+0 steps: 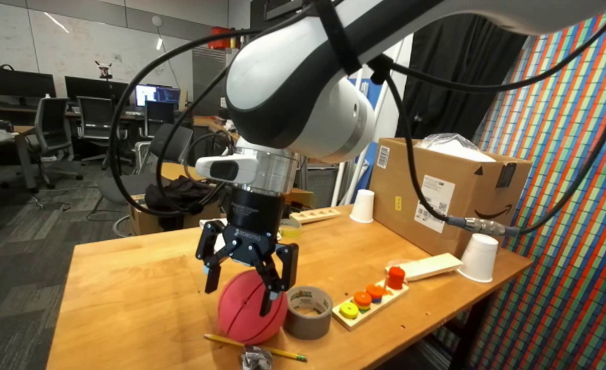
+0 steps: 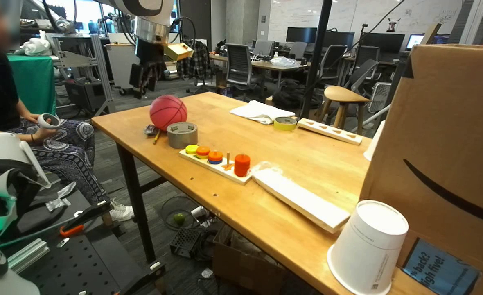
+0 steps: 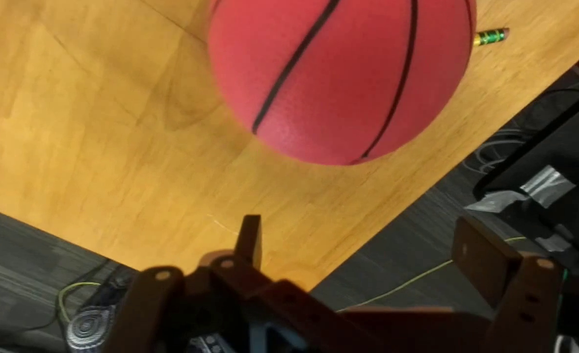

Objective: Push the ball on the table to the right.

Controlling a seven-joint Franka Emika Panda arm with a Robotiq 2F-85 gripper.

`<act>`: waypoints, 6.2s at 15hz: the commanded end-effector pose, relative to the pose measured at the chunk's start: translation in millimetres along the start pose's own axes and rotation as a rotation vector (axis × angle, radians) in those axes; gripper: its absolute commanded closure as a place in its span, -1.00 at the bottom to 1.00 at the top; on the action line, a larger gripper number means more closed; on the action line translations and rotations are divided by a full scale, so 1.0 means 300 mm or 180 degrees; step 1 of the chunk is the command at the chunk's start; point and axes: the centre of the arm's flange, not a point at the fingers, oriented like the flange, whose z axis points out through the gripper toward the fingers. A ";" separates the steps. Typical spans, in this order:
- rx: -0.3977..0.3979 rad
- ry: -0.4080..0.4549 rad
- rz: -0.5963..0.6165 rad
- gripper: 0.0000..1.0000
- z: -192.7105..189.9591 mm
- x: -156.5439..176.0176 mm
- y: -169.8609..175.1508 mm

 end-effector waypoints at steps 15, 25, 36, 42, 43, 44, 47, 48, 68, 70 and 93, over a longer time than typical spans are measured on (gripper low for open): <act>0.0127 0.0522 -0.0541 -1.00 0.044 -0.089 -0.036; 0.0233 0.0800 -0.0252 -1.00 0.087 -0.094 0.074; 0.0157 0.0925 0.0139 -1.00 0.131 -0.275 0.137; -0.0142 0.0259 0.0308 -1.00 -0.127 -0.485 0.102; -0.0283 0.0203 0.0429 -1.00 -0.197 -0.518 0.095; -0.0447 0.0318 0.0603 -1.00 -0.285 -0.546 0.069; -0.0887 0.0269 0.0958 -1.00 -0.536 -0.643 -0.037; -0.1038 0.0210 0.1067 -1.00 -0.619 -0.667 -0.078; -0.1104 -0.0533 0.2391 -1.00 -0.288 0.050 -0.034; -0.1077 -0.0535 0.2326 -1.00 -0.276 0.089 -0.026; -0.0703 -0.0424 0.2245 -1.00 -0.157 0.026 0.418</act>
